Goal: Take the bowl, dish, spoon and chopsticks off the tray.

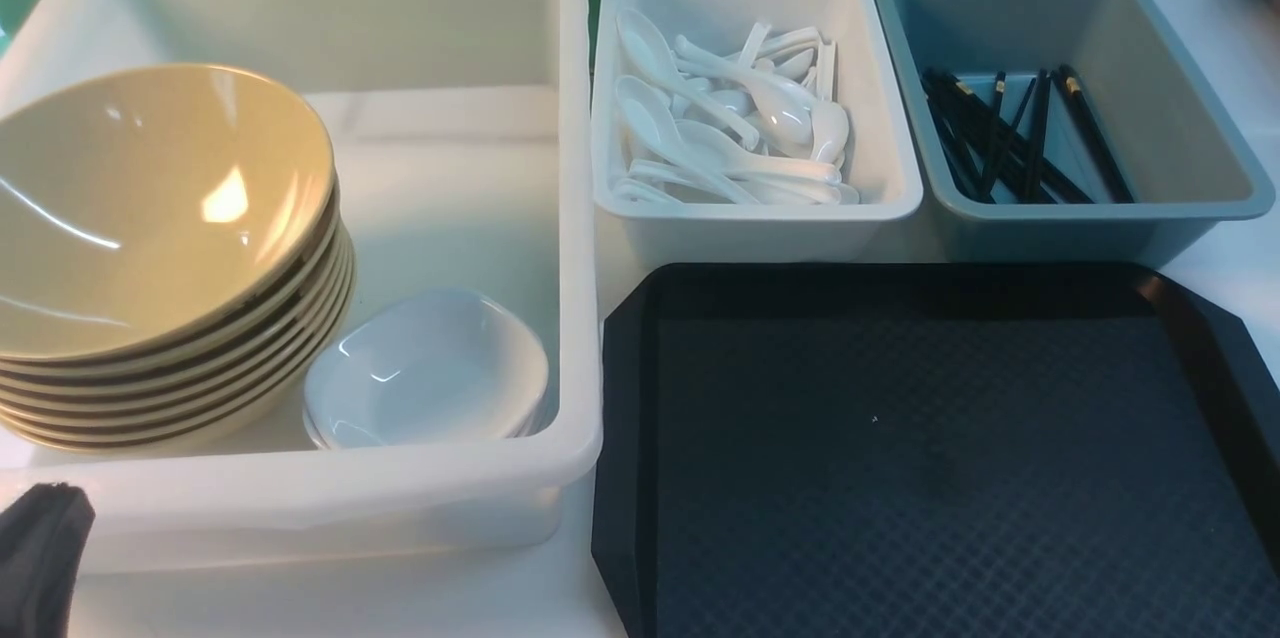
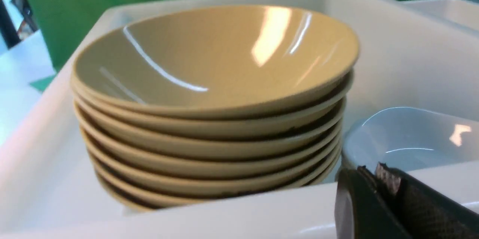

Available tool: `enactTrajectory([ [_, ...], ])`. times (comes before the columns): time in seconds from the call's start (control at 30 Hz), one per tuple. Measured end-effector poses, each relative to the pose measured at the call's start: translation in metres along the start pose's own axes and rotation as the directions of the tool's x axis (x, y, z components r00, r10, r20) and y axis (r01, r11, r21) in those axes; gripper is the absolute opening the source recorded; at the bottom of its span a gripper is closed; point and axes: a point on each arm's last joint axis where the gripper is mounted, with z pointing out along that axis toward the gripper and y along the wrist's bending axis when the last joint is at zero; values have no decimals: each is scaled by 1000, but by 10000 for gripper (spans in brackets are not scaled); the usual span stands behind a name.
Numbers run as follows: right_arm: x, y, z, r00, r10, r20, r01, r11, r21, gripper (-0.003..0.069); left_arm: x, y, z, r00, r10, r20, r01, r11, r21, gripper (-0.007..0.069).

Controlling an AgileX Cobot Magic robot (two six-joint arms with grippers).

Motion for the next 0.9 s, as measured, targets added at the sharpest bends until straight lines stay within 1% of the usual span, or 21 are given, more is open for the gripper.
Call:
enactTrajectory([
  [0.03,0,0,0,1000,0,0,0,1000,0,83,2,0,0,1000,-5,-4,5,1000,-2,8],
  [0.07,0,0,0,1000,0,0,0,1000,0,83,7,1,2,998,-58,-15,58,998,-13,8],
  [0.17,0,0,0,1000,1,0,-1,1000,0,85,9,2,2,997,-77,-27,76,997,-20,8],
  [0.27,0,0,0,1000,1,0,-1,1000,0,88,11,2,2,996,-77,-48,76,997,-23,8],
  [0.37,0,0,0,1000,1,0,-1,1000,0,92,17,1,1,990,-79,-114,77,997,-24,8],
  [0.43,0,0,0,1000,1,0,-1,1000,0,94,18,1,1,988,-78,-132,76,997,-22,8],
  [0.57,0,0,0,1000,-5,0,5,1000,0,99,19,1,1,989,-44,-138,43,999,-9,8],
  [0.9,0,0,0,1000,-5,0,5,1000,0,112,19,-1,1,989,-43,-141,45,999,5,8],
])
